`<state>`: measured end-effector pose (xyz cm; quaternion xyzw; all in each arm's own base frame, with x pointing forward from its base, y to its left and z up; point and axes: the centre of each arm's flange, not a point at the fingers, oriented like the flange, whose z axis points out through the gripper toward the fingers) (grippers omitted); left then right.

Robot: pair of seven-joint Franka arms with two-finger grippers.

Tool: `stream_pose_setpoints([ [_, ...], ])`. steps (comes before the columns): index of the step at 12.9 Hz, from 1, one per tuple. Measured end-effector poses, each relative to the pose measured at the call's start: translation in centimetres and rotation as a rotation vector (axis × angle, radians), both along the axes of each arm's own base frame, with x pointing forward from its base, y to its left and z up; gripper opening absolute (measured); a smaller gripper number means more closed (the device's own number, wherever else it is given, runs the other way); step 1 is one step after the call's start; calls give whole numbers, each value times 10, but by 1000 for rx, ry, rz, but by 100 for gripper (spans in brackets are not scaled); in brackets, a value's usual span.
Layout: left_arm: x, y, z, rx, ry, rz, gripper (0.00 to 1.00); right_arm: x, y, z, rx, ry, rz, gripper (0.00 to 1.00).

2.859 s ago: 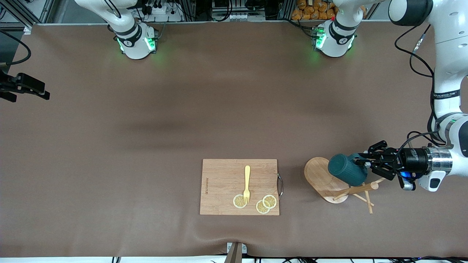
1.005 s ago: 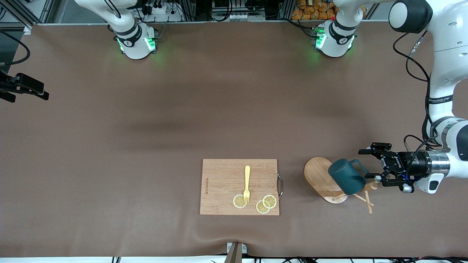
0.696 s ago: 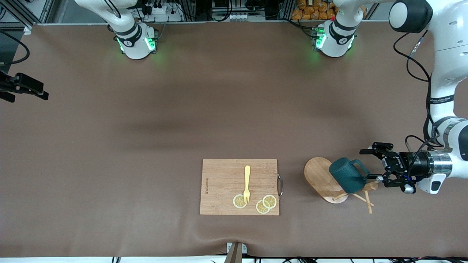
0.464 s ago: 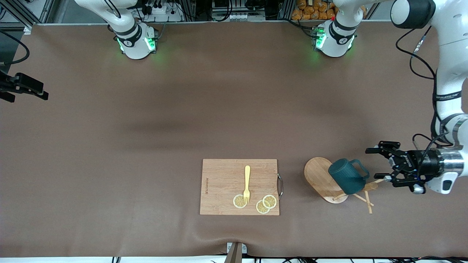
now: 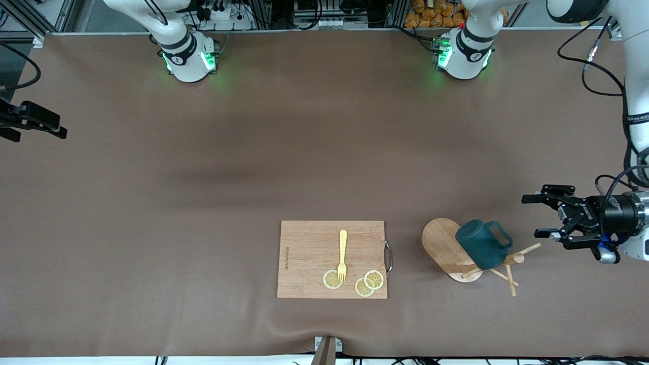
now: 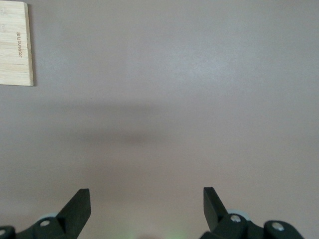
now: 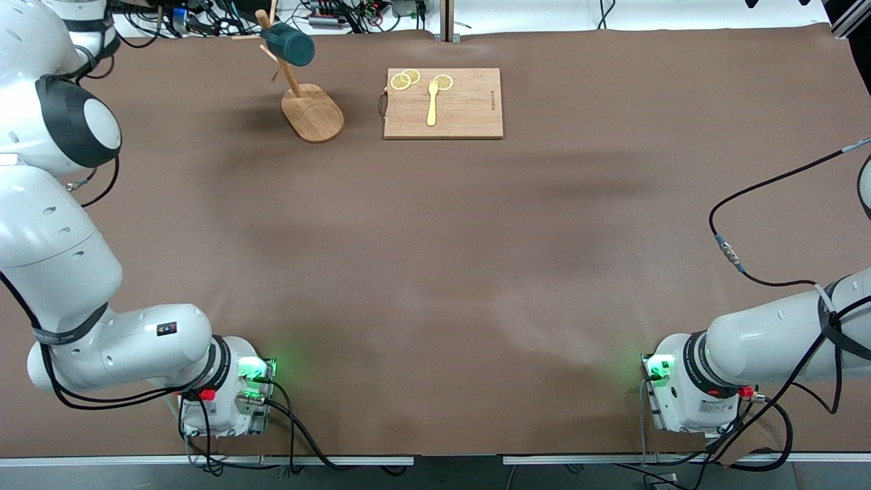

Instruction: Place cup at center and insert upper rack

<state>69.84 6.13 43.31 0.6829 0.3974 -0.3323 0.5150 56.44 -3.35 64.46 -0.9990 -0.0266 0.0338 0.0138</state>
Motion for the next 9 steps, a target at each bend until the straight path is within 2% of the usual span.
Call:
stream_pose_setpoints([
  [3,-11,2,33,100,-38,-28,100,0,-1,6,-1,-14,-2,100],
  [6,-28,5,75,240,-83,-61,100,-1,-7,12,-2,-26,-13,100],
  [9,-40,7,102,303,-116,-69,100,-1,-8,12,-2,-24,-14,100],
])
